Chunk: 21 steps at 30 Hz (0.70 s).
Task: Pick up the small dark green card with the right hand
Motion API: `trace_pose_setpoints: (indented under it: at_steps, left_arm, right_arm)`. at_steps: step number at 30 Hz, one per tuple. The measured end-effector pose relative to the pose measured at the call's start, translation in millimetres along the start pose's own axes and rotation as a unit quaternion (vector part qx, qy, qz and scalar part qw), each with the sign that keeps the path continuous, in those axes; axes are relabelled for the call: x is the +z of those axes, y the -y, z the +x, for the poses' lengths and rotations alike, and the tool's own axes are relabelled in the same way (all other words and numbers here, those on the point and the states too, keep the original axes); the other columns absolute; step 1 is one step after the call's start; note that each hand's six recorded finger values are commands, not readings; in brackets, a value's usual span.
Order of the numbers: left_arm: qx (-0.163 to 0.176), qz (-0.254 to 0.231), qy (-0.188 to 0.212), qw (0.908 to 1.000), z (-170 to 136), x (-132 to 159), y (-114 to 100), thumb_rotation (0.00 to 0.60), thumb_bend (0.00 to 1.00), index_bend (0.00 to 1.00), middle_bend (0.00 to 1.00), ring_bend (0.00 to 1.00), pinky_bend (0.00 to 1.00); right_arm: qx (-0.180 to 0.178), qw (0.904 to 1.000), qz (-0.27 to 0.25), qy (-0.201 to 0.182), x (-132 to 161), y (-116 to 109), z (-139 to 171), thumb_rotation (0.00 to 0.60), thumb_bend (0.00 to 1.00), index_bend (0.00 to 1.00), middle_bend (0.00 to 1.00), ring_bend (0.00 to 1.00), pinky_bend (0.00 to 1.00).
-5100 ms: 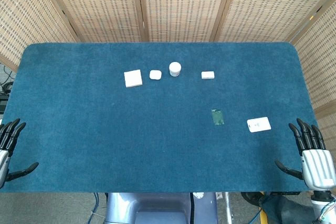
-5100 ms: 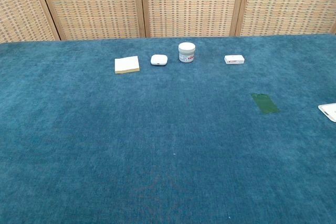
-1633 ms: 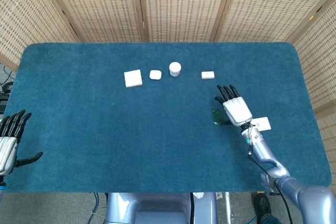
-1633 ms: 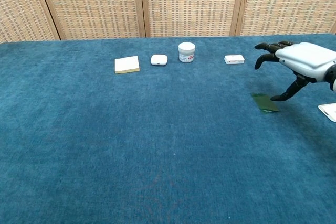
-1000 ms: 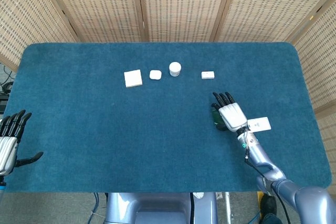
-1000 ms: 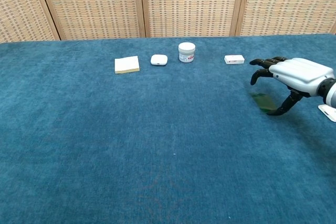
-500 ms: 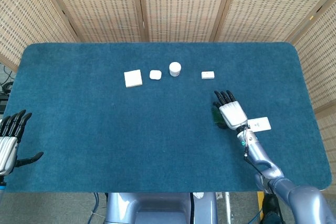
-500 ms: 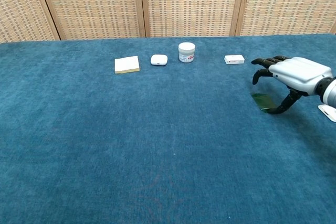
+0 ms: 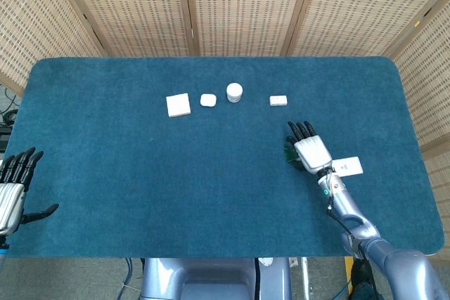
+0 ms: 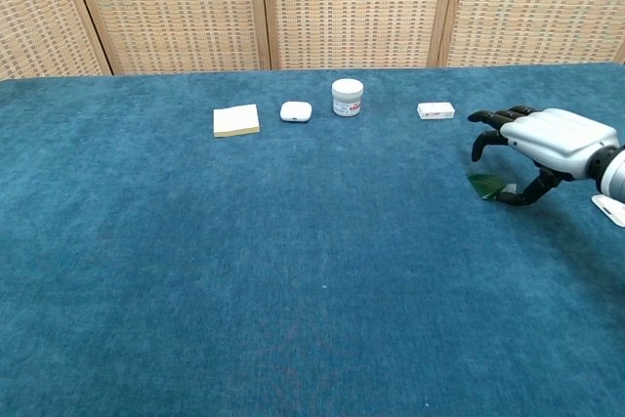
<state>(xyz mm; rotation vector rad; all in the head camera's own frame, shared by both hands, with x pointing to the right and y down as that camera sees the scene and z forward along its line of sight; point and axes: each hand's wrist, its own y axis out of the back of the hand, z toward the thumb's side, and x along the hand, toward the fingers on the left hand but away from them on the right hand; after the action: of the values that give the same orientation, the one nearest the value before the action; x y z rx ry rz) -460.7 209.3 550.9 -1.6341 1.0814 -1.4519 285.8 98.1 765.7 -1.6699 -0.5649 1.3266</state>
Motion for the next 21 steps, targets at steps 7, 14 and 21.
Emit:
trace_pose_setpoints:
  at_steps: [7,14,21]
  left_arm:
    - [0.0,0.0,0.0,1.0,0.3,0.0,0.1,0.6,0.0,0.0,0.0,0.0,0.0]
    - [-0.001,0.0,0.0,1.0,0.2,-0.1,0.2,0.6,0.0,0.0,0.0,0.0,0.0]
    - [-0.001,0.0,0.0,1.0,0.6,-0.1,0.4,0.6,0.0,0.0,0.0,0.0,0.0]
  right_arm:
    - [0.002,0.9999,-0.01,-0.01,3.8,0.3,1.5,0.6,0.39,0.38,0.0,0.0,0.0]
    - [0.007,0.9998,-0.01,-0.014,5.8,2.8,1.7,0.6,0.41,0.43,0.01,0.0,0.0]
    - [0.014,0.9998,-0.008,-0.014,5.0,6.0,1.8,0.6,0.47,0.47,0.01,0.0,0.0]
